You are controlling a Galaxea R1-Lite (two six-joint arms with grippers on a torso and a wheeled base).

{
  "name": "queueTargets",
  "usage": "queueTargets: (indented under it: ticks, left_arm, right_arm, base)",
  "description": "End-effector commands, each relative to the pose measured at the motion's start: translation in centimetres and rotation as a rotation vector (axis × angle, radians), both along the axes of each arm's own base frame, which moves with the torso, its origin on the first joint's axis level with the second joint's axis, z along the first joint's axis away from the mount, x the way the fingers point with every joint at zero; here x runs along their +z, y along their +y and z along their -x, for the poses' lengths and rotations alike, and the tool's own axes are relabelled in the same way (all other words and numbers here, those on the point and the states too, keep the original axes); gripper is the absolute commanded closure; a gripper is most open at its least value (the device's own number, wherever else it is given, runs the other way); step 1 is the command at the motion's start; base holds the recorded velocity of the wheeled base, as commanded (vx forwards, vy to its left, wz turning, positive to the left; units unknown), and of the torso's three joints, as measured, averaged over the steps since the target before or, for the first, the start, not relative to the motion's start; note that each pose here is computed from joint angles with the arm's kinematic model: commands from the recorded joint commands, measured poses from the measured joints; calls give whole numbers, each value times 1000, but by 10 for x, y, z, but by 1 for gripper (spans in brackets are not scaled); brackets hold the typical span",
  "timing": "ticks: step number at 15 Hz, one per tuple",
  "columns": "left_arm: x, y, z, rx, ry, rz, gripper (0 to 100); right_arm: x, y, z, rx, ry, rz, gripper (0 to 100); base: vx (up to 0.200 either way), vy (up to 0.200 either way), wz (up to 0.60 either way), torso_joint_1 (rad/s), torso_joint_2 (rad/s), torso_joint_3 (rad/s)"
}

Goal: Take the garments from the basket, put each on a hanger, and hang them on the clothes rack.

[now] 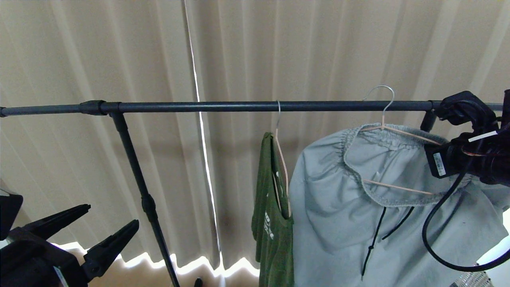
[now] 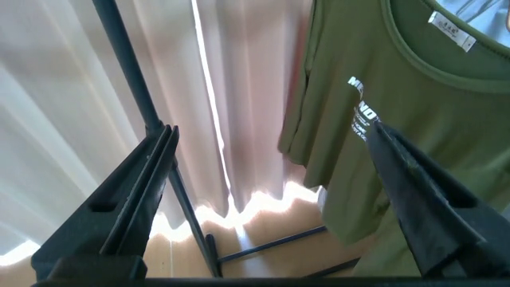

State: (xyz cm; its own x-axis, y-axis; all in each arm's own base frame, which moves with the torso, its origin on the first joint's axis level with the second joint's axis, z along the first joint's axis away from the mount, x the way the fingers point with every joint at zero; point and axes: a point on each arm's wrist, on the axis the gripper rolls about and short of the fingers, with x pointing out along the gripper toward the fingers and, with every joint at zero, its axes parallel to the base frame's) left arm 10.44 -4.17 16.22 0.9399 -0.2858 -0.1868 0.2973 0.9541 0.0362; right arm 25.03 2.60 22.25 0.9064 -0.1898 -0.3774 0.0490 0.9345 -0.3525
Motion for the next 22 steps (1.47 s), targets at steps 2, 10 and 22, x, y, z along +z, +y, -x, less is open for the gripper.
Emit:
queueTargets:
  ticks: [2, 10, 22]
  left_arm:
    - [0, 0, 0, 1, 0, 0, 0]
    - [-2, 4, 4, 27, -7, 0, 0]
    - [-4, 35, 42, 257, -81, 21, 0]
  right_arm:
    - [-8, 4, -4, 11, 31, 6, 100]
    - [-13, 12, 6, 49, 42, -21, 0]
    - [-4, 16, 75, 378, -174, -211, 0]
  base:
    - [0, 0, 0, 0, 0, 0]
    - [0, 0, 0, 0, 0, 0]
    - [0, 0, 0, 0, 0, 0]
